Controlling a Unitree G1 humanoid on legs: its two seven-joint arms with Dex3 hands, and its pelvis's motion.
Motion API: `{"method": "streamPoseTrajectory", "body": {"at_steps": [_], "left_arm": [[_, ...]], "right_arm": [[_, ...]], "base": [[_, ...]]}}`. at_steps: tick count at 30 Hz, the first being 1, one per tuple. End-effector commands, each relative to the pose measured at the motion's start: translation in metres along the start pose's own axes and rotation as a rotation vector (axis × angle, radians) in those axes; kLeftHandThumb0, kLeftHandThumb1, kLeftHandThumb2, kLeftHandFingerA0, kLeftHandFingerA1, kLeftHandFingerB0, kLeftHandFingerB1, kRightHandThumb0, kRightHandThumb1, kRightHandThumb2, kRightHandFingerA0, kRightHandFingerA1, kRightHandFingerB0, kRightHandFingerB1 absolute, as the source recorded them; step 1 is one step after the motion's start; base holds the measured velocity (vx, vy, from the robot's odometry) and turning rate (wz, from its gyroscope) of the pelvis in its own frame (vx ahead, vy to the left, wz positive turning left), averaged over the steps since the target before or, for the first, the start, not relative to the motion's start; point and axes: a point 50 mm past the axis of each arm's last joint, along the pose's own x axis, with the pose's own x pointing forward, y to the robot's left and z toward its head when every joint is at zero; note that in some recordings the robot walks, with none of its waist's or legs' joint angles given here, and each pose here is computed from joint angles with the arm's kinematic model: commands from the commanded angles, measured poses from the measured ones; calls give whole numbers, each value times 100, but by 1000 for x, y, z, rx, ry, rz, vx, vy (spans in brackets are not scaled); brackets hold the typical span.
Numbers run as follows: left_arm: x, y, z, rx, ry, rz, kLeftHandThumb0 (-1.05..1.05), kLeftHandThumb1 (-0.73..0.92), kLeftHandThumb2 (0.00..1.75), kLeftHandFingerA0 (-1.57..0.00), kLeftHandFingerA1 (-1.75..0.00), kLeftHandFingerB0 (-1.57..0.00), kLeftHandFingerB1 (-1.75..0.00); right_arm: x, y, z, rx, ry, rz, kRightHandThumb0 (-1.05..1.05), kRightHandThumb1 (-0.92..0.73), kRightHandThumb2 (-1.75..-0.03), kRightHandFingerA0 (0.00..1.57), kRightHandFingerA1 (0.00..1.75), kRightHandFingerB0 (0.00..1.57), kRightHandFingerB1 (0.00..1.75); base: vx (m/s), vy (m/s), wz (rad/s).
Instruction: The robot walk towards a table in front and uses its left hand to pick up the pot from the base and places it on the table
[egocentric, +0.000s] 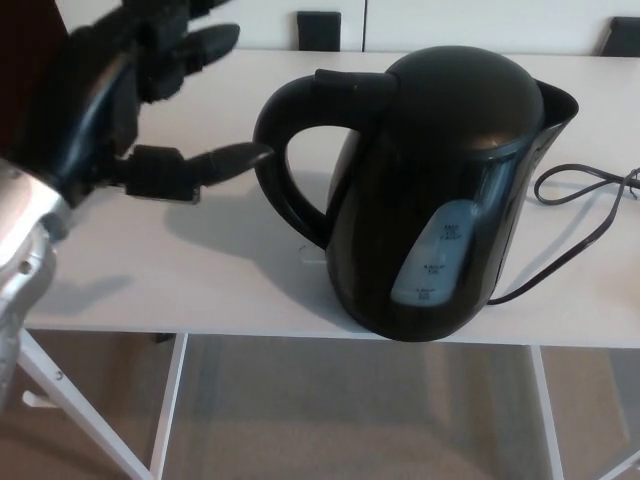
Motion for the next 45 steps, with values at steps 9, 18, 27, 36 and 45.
{"method": "streamPoseTrajectory", "body": {"at_steps": [9,18,27,36,45], "left_arm": [[12,-10,-11,164,74,45,-24,31,86,-6,-51,-6,-50],[26,-3,-17,165,114,110,-22,35,88,-7,-51,-7,-50],[43,-9,-28,168,141,101,-22,30,86,-9,-51,-9,-50],[48,-24,-42,148,168,66,-23,29,86,-10,-52,-10,-51],[38,-43,-56,184,184,28,-54,38,66,-26,-41,-19,-36]], "right_arm": [[-2,-5,3,-14,-16,-7,-21,-52,-55,51,48,41,41],[0,-5,9,-46,-26,-16,-24,-53,-55,53,46,43,41],[4,-4,16,-34,-35,-26,-25,-52,-55,53,46,43,40],[5,-6,18,-12,-62,-16,-26,-52,-55,52,48,42,41],[6,-7,18,7,-63,-21,-26,-50,-54,54,49,43,42]], "base": [[0,0,0],[0,0,0],[0,0,0],[0,0,0],[0,0,0]]}}
